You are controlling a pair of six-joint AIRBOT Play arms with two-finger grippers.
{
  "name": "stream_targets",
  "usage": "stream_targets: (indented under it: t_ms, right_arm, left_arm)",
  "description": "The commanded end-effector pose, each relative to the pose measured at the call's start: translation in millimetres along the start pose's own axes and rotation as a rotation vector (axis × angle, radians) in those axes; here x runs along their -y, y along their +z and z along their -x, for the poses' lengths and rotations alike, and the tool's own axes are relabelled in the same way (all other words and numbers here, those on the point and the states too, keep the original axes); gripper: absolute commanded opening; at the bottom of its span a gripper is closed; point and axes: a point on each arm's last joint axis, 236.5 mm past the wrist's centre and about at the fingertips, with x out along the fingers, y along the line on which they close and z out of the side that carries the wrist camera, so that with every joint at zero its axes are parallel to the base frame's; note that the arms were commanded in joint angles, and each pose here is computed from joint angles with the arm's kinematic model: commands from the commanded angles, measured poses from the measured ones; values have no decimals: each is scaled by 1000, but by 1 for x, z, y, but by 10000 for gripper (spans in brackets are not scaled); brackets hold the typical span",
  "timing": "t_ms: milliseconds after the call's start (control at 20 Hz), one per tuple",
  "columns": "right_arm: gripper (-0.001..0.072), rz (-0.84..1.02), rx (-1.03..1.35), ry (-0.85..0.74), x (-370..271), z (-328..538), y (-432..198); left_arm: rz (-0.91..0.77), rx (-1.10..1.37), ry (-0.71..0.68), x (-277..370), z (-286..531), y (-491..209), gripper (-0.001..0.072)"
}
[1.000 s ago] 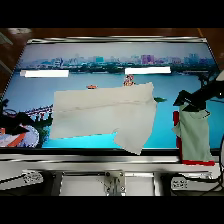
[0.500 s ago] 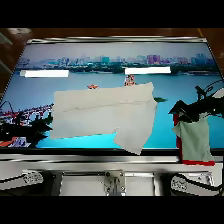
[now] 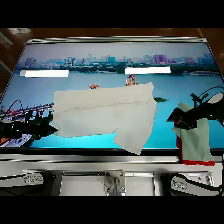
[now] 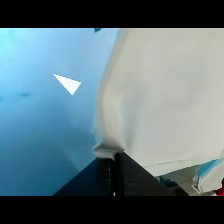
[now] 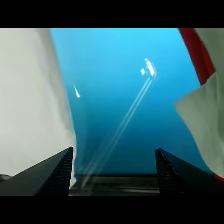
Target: Fold the shirts.
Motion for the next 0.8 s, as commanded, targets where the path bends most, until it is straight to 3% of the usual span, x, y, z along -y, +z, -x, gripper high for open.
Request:
stream_targets:
  t_ms: [0,300,500,600,650,700,750]
  right_arm:
    - [622,74,-122,33,-15,-35,-39]
    - [621,-14,-64,177,-56,-78,-40]
    - [615,31,-108,166,-73,-101,-54]
    - [542,47,-107,153,-81,-106,-56]
    - [541,49,-110,152,-83,-108,-58]
    - [459,46,-114,167,-87,-107,-59]
    - [255,42,-128,183,-90,-104,-62]
  left_arm:
    - [-35,-31,-39,13,3,-9,37]
    - [-54,-6,-35,17,8,-6,37]
    - [-76,18,-27,17,11,2,38]
    - [-88,31,-25,20,14,8,37]
    - [-95,42,-22,21,16,12,38]
    - [-104,53,-21,23,19,17,38]
    - [-115,63,-20,26,23,21,37]
